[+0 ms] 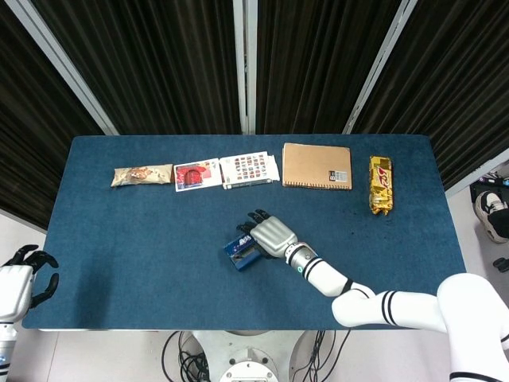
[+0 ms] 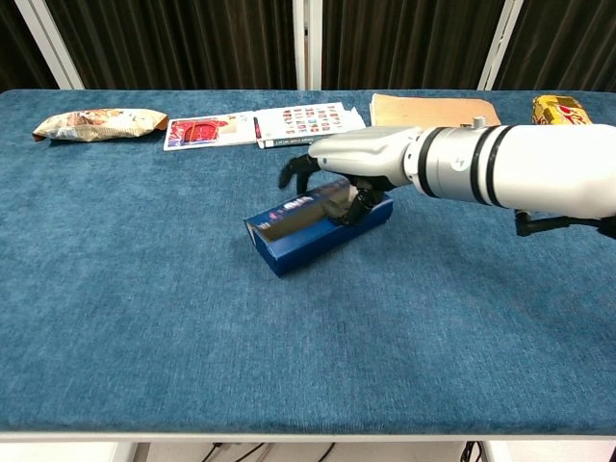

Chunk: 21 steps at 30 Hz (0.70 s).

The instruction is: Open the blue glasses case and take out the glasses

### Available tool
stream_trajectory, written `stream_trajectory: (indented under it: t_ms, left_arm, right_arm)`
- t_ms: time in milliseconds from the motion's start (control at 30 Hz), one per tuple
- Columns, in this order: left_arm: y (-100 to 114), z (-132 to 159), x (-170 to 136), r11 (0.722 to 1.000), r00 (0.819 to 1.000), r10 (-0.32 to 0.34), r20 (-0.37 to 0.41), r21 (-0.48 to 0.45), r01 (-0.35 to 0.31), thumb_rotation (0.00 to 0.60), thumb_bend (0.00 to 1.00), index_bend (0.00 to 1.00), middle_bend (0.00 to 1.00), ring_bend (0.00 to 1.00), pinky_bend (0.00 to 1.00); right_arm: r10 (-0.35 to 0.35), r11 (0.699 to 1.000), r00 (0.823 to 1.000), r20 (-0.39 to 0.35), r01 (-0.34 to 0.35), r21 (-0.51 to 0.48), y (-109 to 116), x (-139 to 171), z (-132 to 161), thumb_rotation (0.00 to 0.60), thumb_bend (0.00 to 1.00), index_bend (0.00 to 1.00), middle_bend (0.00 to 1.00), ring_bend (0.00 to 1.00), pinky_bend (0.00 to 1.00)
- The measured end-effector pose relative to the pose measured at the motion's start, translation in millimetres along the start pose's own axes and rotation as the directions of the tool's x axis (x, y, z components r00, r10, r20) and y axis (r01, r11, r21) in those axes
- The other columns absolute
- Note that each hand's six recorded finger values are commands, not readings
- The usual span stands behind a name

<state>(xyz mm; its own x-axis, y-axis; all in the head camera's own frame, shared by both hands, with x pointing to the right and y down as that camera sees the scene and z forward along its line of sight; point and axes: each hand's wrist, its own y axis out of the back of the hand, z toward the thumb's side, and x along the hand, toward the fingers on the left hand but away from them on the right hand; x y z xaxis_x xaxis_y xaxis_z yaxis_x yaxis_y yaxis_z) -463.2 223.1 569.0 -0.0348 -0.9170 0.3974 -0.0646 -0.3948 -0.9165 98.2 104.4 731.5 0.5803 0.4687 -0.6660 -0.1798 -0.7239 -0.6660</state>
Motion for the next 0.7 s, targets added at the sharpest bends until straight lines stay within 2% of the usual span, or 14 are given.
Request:
stream_trajectory:
  t_ms: [267, 400, 533, 700]
  left_arm:
    - [0, 0, 0, 1.0, 1.0, 0.0, 0.0, 0.001, 0.0, 0.6, 0.4, 0.49, 0.42, 0.21, 0.52]
    - [0, 0, 0, 1.0, 1.0, 0.001, -0.001, 0.001, -0.001, 0.6, 0.4, 0.49, 0.42, 0.21, 0.52]
    - [0, -1, 0, 1.0, 1.0, 0.001, -0.001, -0.003, -0.001, 0.6, 0.4, 0.49, 0.42, 0.21, 0.52]
    - [0, 0, 0, 1.0, 1.0, -0.002, 0.001, -0.002, 0.002, 0.6, 0.4, 0.49, 0.42, 0.21, 0.52]
  right_arm:
    - [-0.032, 0.999, 0.999, 0.028, 0.032, -0.012, 11, -18, 1, 0.6, 0.54, 0.03, 0.08, 0.0, 0.0]
    - [-0.064, 0.997, 0.995, 0.071, 0.066, -0.029, 22, -35, -4, 0.6, 0.52, 0.03, 0.07, 0.0, 0.0]
    - [-0.094, 0.993, 0.99, 0.107, 0.1, -0.059, 29, -43, -9, 0.6, 0.48, 0.03, 0.12, 0.0, 0.0]
    - [-0.11, 0.992, 0.993, 0.047, 0.113, -0.062, 29, -21, 0, 0.6, 0.35, 0.13, 0.21, 0.0, 0.0]
